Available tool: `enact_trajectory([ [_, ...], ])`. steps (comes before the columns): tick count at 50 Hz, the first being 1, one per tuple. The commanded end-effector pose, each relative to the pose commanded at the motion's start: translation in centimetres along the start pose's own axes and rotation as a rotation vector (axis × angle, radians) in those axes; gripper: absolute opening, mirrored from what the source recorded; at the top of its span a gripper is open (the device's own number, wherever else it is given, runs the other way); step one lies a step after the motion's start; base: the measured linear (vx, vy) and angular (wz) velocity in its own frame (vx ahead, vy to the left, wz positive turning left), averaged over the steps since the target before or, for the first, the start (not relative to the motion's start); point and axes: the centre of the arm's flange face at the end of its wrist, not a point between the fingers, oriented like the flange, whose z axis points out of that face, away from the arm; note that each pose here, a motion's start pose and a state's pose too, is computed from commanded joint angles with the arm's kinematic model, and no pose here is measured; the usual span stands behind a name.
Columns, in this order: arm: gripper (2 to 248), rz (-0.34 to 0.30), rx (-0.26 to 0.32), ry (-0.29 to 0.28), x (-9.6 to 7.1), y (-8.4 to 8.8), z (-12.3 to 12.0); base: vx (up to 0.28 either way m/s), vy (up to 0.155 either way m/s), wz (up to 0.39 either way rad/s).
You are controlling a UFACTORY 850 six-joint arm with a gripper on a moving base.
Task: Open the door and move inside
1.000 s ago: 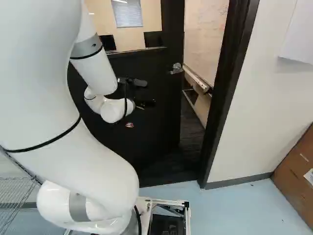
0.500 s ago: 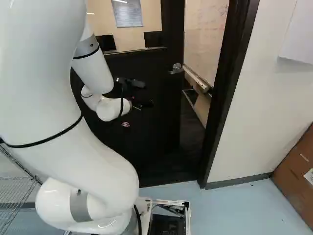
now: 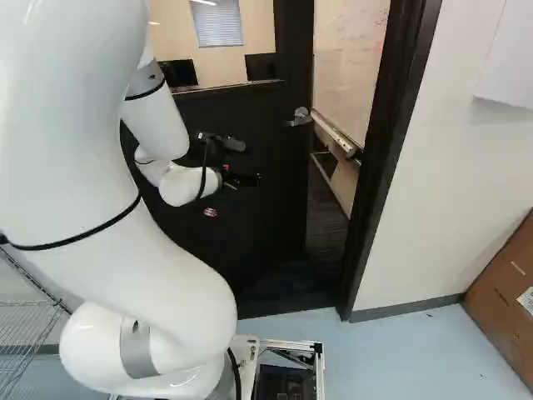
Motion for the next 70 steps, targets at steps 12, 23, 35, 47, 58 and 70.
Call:
enact_trajectory([
  [12,247,0.03,-0.028,-0.003,-0.1,-0.1,-0.1,0.0,0.0,0.0],
  [23,247,0.05,-0.043,-0.006,-0.4,-0.5,-0.3,0.0,0.0,0.0],
  [35,247,0.041,-0.05,-0.012,-0.7,-1.1,-0.5,0.0,0.0,0.0],
  [47,247,-0.067,-0.046,-0.019,-0.9,-1.7,-0.8,0.0,0.0,0.0],
  [58,247,-0.186,-0.03,-0.008,-1.0,-2.4,-1.0,0.0,0.0,0.0],
  [70,247,-0.229,-0.005,0.022,-1.2,-3.6,-1.3,0.0,0.0,0.0],
])
